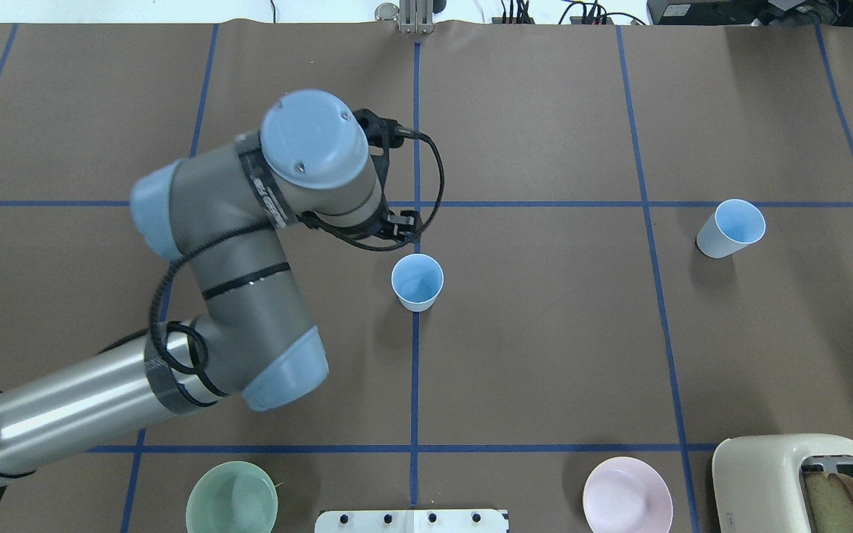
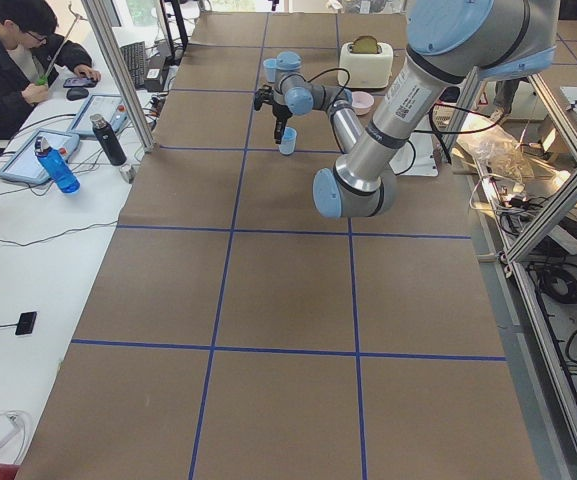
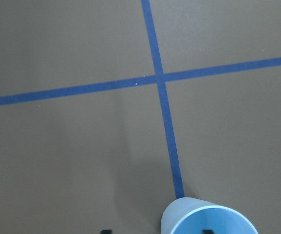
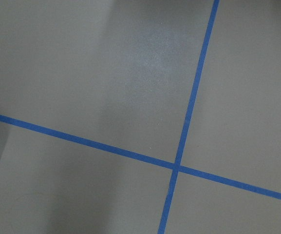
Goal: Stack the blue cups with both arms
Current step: 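Set the cup down, open the left gripper and withdraw the left arm, then reach the right gripper to the other light-blue cup and grasp it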
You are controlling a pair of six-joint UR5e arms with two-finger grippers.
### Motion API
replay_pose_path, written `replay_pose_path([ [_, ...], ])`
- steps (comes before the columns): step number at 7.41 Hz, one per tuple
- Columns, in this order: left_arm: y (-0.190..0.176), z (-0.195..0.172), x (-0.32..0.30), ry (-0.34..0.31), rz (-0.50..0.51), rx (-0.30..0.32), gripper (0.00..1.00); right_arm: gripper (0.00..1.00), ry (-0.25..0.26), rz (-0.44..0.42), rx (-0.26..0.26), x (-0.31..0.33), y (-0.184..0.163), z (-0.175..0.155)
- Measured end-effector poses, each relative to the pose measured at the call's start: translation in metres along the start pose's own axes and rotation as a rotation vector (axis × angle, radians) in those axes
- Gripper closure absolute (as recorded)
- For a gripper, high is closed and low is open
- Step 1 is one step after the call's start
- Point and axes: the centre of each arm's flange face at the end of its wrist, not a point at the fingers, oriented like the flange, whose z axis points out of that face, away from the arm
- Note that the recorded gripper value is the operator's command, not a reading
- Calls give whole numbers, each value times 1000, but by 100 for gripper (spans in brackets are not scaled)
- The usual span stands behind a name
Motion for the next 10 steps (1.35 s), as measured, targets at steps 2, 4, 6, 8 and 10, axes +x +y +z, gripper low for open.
replay_pose_path([
  [2,-32,-65,-104,-51,93,-30,1,0,-30,27,9,-10,-5,-5],
  [4,-68,-112,-278,-81,210,-68,1,0,-86,87,9,-49,-15,-8],
  [6,-61,-134,-473,-100,284,-130,1,0,-117,138,-13,-104,-21,-1],
  [8,-10,-134,-633,-94,204,-205,1,0,-124,133,-49,-147,-20,16],
  [10,42,-135,-725,-92,77,-234,1,0,-122,98,-89,-172,-15,38],
])
